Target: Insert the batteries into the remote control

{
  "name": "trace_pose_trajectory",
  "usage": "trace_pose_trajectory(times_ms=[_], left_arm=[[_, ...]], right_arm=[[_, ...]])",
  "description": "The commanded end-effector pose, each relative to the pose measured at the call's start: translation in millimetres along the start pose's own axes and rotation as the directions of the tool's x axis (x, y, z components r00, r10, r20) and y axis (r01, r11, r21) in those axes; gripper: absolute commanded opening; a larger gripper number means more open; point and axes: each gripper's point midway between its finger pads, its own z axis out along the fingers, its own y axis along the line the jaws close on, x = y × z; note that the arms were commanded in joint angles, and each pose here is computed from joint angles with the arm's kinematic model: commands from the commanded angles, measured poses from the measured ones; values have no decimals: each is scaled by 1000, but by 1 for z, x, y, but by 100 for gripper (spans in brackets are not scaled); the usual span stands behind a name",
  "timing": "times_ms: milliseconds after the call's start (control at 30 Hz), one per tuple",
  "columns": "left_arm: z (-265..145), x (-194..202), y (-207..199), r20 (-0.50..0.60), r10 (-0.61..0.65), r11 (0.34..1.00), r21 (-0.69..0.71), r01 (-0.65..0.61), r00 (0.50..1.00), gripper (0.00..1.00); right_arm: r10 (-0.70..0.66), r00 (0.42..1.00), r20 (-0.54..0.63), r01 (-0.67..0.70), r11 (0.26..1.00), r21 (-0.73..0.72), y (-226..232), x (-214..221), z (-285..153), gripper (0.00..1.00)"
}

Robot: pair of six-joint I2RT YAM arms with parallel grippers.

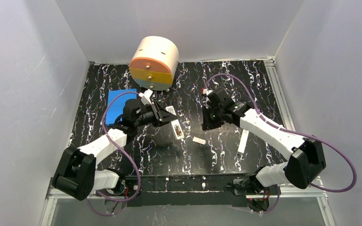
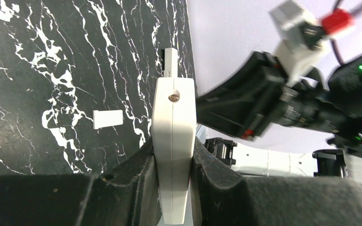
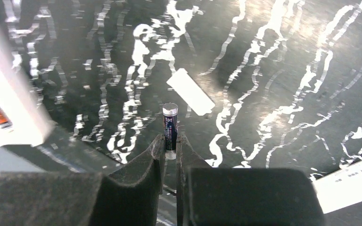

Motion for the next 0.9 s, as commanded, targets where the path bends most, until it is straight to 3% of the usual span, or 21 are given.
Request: trace_pose_trajectory(times_ms=[0,400,700,867], left_arm=[[5,-9,-6,56,2,999,54,-5,998,0],[-1,-16,-17,122,-28,995,98,17,992,0],[-3,-20,-20,146,-40,994,108,24,989,0],[-2,-20,-21,145,-53,992,121,35,988,0]], right_arm=[[5,1000,26,0,987,-164,53,-16,-35,15],[-71,996,45,81,959,-271,119,-32,-67,16],[-99,995,32,103,979,-176,118,-36,-53,17],[-114,993,38,119,972,-202,129,-36,-50,18]])
